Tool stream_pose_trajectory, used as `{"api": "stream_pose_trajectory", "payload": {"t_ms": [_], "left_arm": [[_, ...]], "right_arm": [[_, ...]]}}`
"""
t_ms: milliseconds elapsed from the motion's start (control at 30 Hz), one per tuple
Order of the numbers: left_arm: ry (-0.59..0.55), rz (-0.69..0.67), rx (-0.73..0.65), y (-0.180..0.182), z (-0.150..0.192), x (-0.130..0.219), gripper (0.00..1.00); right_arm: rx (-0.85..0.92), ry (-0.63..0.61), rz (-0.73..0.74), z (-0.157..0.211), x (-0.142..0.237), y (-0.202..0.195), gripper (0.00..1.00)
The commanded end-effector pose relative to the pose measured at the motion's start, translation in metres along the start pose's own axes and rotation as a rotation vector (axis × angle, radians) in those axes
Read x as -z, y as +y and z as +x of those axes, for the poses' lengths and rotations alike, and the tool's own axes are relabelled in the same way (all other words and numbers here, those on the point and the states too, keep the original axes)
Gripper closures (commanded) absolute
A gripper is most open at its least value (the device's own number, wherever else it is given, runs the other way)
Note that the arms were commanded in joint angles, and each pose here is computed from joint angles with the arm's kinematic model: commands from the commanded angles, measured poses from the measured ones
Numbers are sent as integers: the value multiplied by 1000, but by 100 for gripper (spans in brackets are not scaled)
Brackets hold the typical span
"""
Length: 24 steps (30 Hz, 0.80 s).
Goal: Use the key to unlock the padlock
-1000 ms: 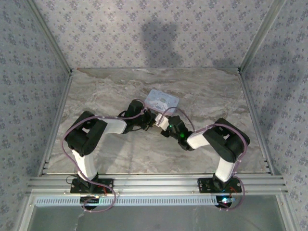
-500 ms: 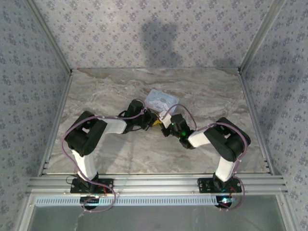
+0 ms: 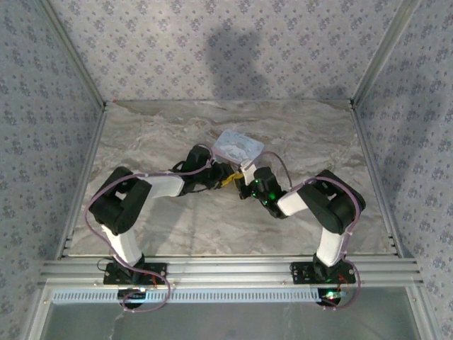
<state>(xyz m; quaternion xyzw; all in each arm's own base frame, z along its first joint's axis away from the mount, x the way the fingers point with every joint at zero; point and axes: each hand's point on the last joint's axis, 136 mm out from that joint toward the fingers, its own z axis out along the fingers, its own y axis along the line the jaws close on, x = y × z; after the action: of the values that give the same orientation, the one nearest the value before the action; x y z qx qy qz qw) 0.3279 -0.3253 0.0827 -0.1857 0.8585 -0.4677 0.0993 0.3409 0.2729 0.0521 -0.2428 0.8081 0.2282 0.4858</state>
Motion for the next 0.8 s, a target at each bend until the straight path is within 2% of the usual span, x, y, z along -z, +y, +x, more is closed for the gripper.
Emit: {"api": "stream_pose_trajectory", "payload": {"t_ms": [0, 433, 633, 767], "left_arm": [[-22, -2, -34, -7, -7, 15, 62], [-140, -95, -156, -14, -72, 66, 39], [-95, -148, -262, -22, -95, 55, 34], [-31, -159, -325, -31, -105, 36, 33]], "right_arm": [[-112, -29, -20, 1, 4, -4, 100], [-498, -59, -96, 7, 15, -15, 100], [-708, -50, -137, 14, 11, -19, 100], [-719, -37, -106, 19, 12, -22, 98]]}}
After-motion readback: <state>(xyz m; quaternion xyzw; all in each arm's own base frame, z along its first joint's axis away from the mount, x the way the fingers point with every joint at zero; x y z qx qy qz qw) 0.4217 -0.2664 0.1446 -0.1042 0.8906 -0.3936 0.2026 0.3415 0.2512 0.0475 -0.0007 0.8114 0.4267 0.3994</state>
